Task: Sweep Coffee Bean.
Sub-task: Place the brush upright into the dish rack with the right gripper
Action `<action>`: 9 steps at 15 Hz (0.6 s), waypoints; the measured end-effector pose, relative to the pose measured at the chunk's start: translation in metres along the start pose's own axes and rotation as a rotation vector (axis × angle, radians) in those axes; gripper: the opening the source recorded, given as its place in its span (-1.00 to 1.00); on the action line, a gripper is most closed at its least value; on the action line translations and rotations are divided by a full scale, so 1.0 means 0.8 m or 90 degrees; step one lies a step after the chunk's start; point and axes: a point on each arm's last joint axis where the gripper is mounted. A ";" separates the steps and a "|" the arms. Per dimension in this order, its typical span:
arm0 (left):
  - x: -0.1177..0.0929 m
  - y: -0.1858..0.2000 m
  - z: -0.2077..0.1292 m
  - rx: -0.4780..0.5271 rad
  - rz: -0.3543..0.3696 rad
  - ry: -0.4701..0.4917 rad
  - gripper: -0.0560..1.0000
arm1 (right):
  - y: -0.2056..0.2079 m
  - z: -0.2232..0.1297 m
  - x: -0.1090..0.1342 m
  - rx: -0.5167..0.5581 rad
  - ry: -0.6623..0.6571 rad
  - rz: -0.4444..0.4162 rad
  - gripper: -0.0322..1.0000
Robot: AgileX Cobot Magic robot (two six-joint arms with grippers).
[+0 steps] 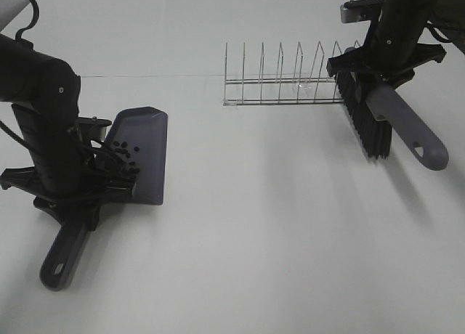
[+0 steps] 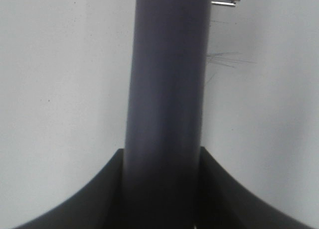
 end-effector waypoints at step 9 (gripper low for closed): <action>0.000 0.000 0.000 0.000 0.000 -0.001 -0.29 | -0.025 0.060 -0.005 -0.027 0.000 -0.022 -0.39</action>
Point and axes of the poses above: a point on each arm's last joint axis where the gripper is mounted, y pointing back along that axis away from the gripper, x along the wrist's bending axis when the last joint is at zero, z = x × y, and after that the axes turned 6 degrees about y, right-handed
